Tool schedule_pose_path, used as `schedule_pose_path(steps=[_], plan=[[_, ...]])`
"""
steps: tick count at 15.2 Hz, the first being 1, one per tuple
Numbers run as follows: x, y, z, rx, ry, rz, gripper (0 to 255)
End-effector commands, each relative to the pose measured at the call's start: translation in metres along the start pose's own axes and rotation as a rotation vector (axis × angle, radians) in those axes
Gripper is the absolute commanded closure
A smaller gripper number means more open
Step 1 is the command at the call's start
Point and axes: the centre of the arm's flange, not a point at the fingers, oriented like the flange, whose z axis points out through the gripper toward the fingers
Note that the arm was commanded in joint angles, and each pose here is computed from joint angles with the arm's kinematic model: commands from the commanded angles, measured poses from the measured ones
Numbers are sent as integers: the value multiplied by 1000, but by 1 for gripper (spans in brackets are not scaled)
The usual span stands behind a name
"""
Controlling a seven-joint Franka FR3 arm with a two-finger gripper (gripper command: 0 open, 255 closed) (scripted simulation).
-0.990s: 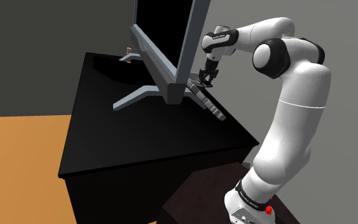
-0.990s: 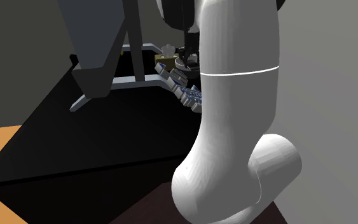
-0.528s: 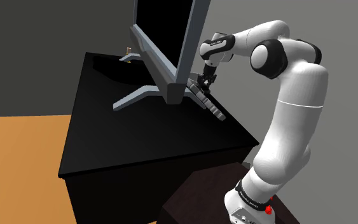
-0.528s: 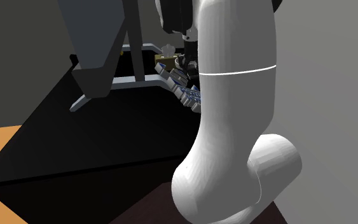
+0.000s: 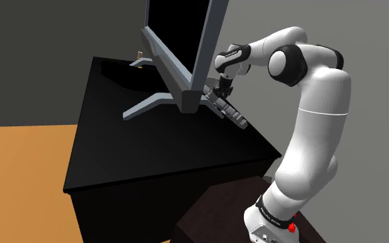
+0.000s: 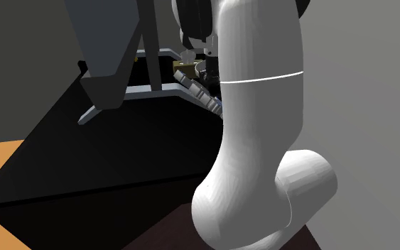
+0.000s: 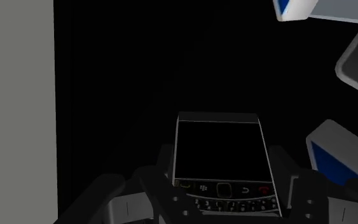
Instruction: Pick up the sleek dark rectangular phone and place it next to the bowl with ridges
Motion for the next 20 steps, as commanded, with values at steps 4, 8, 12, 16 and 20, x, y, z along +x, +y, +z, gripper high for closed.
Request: schedule_pose_path(steps=[4,8,12,16,20], plan=[[-2,-3,29,1,-6,-1,255],[-2,-3,30,1,-6,-1,255],[-2,-3,30,1,-6,-1,255],[-1,-3,31,1,-6,-1,0],[-2,-3,4,1,-6,-1,0]])
